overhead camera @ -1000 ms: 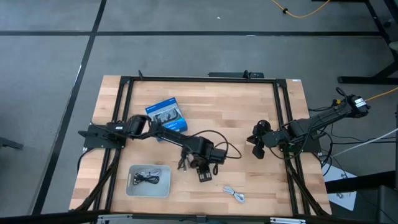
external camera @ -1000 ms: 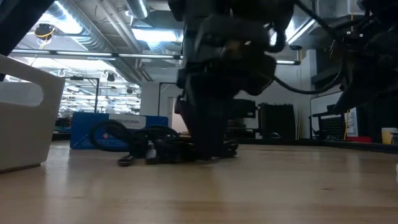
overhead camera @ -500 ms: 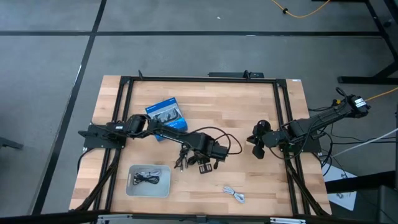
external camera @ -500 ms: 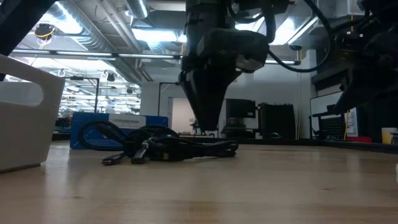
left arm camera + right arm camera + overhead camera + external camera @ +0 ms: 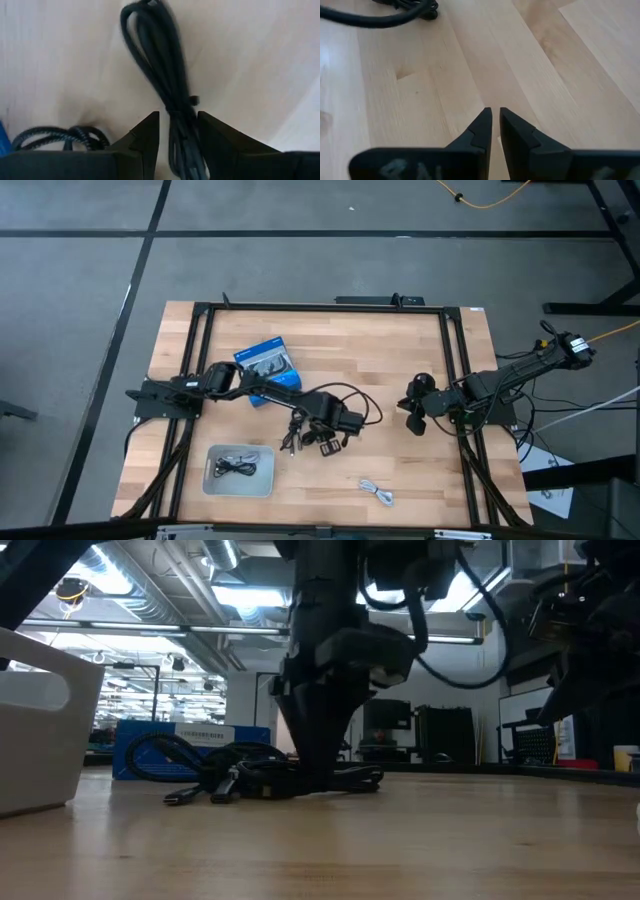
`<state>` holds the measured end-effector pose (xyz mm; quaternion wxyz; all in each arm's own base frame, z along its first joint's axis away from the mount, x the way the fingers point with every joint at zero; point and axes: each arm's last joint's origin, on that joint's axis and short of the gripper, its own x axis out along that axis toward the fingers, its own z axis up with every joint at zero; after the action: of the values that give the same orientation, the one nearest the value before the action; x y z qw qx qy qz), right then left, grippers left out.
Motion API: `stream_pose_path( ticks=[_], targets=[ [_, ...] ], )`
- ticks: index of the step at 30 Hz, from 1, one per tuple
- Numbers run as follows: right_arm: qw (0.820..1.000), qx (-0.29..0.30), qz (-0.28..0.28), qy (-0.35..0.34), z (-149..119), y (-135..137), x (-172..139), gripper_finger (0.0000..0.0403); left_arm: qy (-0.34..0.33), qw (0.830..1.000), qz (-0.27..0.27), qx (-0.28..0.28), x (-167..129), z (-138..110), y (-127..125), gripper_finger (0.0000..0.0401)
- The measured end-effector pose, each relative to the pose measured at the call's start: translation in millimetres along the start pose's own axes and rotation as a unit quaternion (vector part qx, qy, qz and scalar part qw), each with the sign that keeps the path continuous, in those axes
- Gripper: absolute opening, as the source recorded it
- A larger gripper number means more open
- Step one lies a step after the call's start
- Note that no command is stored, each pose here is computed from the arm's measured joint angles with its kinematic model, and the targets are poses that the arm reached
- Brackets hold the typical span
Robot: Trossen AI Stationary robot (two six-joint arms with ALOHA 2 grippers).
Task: Pick and place USB-C Cables
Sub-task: Put the right black usb cable into the white bin
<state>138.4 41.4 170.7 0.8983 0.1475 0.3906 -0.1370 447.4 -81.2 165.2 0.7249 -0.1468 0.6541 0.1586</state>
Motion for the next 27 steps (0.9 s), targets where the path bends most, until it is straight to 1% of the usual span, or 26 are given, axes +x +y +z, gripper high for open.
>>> stream_pose_path(
  ticks=[5,8,10,12,14,16,17,19,21,23,25,27],
  targets=[
    [1.0,-0.001,-0.001,0.001,0,0,0,0.0041,0.017,0.999,-0.03,-0.006,14,-4,0,0.0127],
    [1.0,-0.001,-0.002,0.003,-1,0,0,0.0041,0.006,0.999,-0.037,-0.005,20,-6,1,0.0128],
    [1.0,-0.001,-0.002,0.003,-1,0,0,0.0041,0.005,0.999,-0.038,0.007,24,-7,2,0.0126],
    [1.0,-0.001,-0.002,0.003,-1,0,0,0.0041,0.004,0.999,-0.036,0.026,24,-7,2,0.0114],
    [1.0,-0.001,-0.002,0.002,0,0,0,0.0041,-0.002,0.998,-0.032,0.046,23,-7,-1,0.0085],
    [1.0,-0.001,-0.002,0.002,0,0,0,0.0041,-0.014,0.997,-0.021,0.075,13,-7,-5,0.0042],
    [1.0,-0.001,-0.002,0.003,-1,0,0,0.0041,-0.022,0.995,-0.016,0.091,9,-7,-7,0.0035],
    [1.0,-0.001,-0.003,0.003,-1,-1,0,0.0041,-0.043,0.992,-0.005,0.12,-4,-5,-12,0.0035],
    [1.0,-0.001,-0.003,0.004,-1,-1,0,0.0041,-0.049,0.989,0.005,0.141,-28,-6,-10,0.0035],
    [1.0,0.0,-0.003,0.004,-1,-1,0,0.0041,-0.062,0.987,0.022,0.144,-57,-9,-9,0.0035],
    [1.0,0.0,-0.004,0.005,-1,-1,0,0.0041,-0.052,0.988,0.062,0.133,-80,-17,-6,0.0035],
    [1.0,-0.002,-0.006,0.007,-1,-1,0,0.0041,-0.02,0.989,0.088,0.114,-102,-30,-2,0.0035]
  ],
)
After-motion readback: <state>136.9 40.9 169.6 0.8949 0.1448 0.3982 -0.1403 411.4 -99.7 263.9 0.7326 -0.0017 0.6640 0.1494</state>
